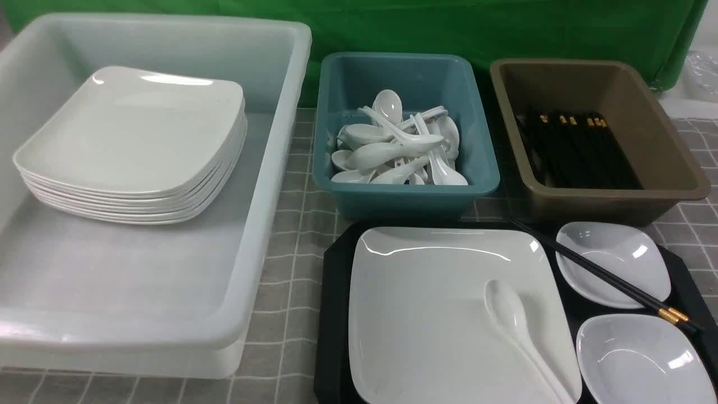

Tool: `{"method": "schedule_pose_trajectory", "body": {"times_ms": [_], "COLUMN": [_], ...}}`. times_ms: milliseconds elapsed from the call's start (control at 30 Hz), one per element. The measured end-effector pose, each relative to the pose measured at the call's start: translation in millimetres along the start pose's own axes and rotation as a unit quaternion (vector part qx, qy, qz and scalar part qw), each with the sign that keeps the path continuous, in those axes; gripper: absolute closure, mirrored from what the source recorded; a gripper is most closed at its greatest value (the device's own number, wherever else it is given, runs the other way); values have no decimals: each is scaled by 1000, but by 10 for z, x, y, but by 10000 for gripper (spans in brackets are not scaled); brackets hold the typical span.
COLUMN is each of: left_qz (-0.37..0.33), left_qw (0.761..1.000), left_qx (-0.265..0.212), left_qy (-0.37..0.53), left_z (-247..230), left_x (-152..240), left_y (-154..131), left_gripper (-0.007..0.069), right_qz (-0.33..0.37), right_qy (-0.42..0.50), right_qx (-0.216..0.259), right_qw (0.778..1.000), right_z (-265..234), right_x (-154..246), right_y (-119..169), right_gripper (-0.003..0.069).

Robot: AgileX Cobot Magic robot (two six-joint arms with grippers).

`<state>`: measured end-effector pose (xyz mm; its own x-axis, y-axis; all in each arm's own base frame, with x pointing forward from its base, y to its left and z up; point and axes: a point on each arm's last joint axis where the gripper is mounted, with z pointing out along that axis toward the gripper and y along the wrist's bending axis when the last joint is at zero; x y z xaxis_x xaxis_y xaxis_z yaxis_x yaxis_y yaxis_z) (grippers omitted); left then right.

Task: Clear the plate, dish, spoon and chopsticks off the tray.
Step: Use the right arm to grab a pair of chopsticks from the plate

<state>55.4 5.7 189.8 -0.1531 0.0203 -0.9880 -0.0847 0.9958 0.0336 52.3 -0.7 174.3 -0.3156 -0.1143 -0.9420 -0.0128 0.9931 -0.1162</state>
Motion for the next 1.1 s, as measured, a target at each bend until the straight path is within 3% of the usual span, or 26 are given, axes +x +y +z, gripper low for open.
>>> {"method": "schedule_pose_trajectory", "body": {"times_ms": [733,867,967,1100], "left_qz": [-7,-148,-305,-347], "left_qw": [1000,986,944,926], "left_qx": [2,24,41,42], "left_qy": [-21,-75,-118,-146], "left_z": [-1,-11,-28,-42], "left_x": [-38,-142,-225,-272], "left_y": [-4,-23,-4,22], "left_gripper": [620,620,620,620], "right_qz": [0,0,0,0], "right_qy": [0,0,0,0], "right_qx": [0,0,0,0], "right_qw": [1000,1000,1000,1000], "right_z": [0,0,0,0], "right_x": [0,0,0,0], "right_y": [0,0,0,0], "right_gripper": [419,419,419,419]}}
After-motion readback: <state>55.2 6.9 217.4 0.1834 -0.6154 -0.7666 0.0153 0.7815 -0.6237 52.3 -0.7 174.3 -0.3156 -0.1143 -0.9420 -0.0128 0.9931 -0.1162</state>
